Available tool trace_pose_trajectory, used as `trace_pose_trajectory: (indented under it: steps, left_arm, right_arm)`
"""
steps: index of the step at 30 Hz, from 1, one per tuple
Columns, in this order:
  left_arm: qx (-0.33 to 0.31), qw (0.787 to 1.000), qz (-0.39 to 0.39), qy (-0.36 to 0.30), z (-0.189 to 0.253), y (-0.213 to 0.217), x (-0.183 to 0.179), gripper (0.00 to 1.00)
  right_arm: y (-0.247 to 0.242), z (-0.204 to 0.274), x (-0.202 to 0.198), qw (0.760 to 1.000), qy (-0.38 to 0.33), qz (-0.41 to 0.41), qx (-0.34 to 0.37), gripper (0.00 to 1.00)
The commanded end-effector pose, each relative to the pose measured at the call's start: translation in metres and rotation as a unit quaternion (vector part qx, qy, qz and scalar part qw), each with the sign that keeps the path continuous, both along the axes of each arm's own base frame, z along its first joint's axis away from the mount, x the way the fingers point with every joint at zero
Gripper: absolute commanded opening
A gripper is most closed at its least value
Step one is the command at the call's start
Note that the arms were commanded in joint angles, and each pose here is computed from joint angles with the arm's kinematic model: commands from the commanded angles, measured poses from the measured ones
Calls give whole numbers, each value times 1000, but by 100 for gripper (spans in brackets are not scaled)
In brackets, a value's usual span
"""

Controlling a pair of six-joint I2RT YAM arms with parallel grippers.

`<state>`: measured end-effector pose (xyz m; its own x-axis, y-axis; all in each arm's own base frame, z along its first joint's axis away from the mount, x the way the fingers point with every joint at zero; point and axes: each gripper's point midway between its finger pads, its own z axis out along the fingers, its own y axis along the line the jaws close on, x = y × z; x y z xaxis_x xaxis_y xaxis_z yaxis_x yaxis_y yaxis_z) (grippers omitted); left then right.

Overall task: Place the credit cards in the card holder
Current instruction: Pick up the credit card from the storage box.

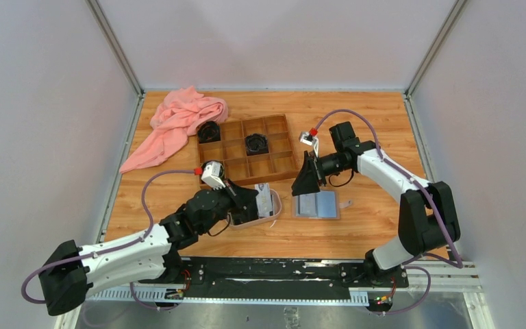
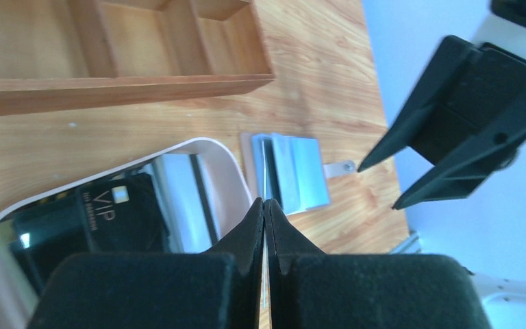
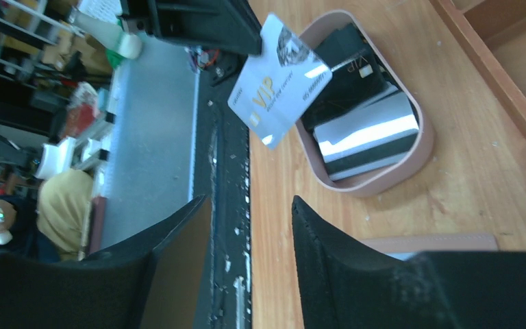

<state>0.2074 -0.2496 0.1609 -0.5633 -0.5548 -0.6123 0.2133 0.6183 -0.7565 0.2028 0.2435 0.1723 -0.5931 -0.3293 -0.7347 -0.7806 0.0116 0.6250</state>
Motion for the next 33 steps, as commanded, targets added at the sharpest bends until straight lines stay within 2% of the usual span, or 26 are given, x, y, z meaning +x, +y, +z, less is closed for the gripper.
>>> trace_pose_trajectory:
  steps: [1, 4, 10, 17, 21, 26, 28, 29, 30, 31, 33]
  left_arm:
    - [-77, 994, -59, -45, 28, -22, -5, 0]
    - [-114, 988, -83, -60, 39, -33, -7, 0]
    - [-164, 978, -107, -76, 54, -49, -7, 0]
    - [-186, 971, -129, -71, 54, -64, -7, 0]
    - [-192, 970, -135, -69, 52, -68, -6, 0]
    - [-190, 970, -132, -67, 48, -66, -7, 0]
    - [-186, 972, -129, -69, 47, -63, -7, 1]
    - [-181, 973, -128, -69, 46, -62, -7, 9]
    - [-176, 974, -127, -71, 45, -60, -7, 21]
    - [-169, 974, -129, -72, 43, -58, -9, 41]
    - [-150, 975, -140, -88, 42, -55, -12, 63]
  right_arm:
    - [9, 13, -10, 997, 69, 10, 36, 55]
    - [9, 8, -9, 996, 77, 0, 32, 60]
    - [10, 0, -6, 995, 92, -11, 21, 62]
    - [19, 2, -13, 992, 118, 7, 32, 59]
    - [21, 6, -16, 992, 120, 19, 40, 45]
    - [21, 9, -17, 991, 118, 30, 51, 9]
    - [20, 10, -17, 992, 111, 31, 54, 1]
    - [19, 11, -17, 992, 109, 30, 55, 0]
    - [18, 11, -17, 993, 95, 32, 58, 0]
    - [17, 10, -17, 994, 84, 32, 58, 0]
    - [13, 11, -16, 996, 63, 27, 56, 0]
